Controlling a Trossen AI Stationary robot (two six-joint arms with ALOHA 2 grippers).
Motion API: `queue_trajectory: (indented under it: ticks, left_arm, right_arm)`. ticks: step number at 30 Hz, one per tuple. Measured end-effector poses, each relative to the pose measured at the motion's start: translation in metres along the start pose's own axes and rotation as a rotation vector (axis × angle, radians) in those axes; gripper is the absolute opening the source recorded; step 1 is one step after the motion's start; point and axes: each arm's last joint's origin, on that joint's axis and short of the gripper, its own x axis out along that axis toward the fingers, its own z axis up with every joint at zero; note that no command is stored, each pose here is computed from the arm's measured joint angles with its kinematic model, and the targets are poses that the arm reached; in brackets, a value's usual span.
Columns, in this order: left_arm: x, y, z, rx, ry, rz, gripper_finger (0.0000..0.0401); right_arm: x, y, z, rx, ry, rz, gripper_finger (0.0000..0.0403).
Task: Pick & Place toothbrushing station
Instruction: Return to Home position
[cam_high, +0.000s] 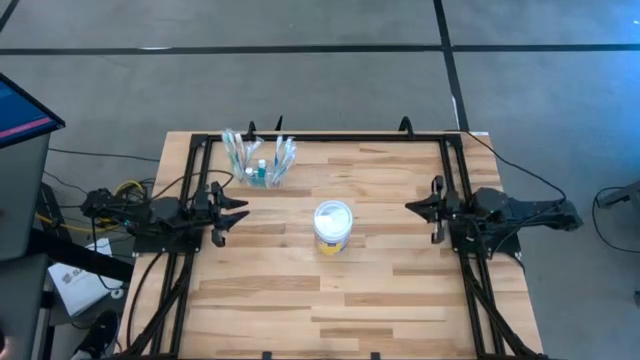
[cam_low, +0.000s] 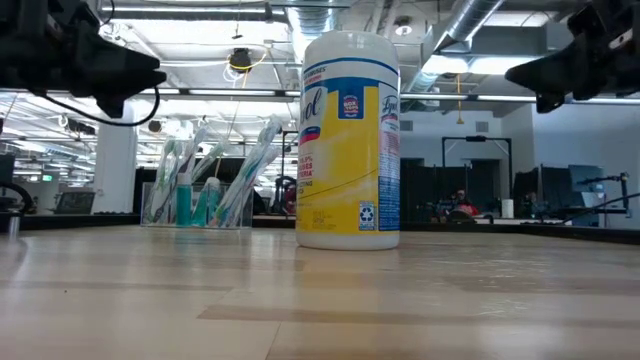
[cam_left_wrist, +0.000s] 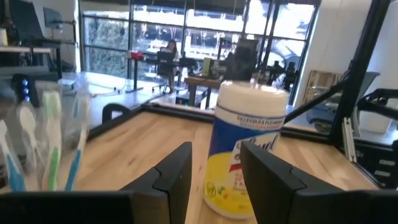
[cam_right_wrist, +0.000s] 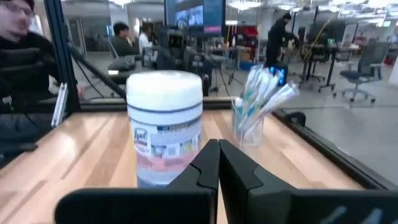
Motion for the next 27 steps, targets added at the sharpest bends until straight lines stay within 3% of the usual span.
queue_trajectory:
  ticks: [6,12,17,27]
  left_arm:
    - [0.000,-0.002,0.000,0.028,-0.001,-0.052,0.0131]
    - [0.001,-0.002,-0.001,0.032,0.009,-0.049,0.0131]
    - [0.002,-0.002,-0.002,0.036,0.017,-0.046,0.0131]
    - [0.005,-0.003,-0.006,0.057,0.060,-0.042,0.0131]
  right_arm:
    - [0.004,0.001,-0.021,0.009,0.069,0.000,0.0000]
    - [0.006,0.002,-0.024,0.014,0.080,0.000,0.0000]
    - [0.006,0.002,-0.024,0.092,0.082,-0.007,0.0000]
    - [0.006,0.002,-0.024,0.096,0.080,-0.006,0.0000]
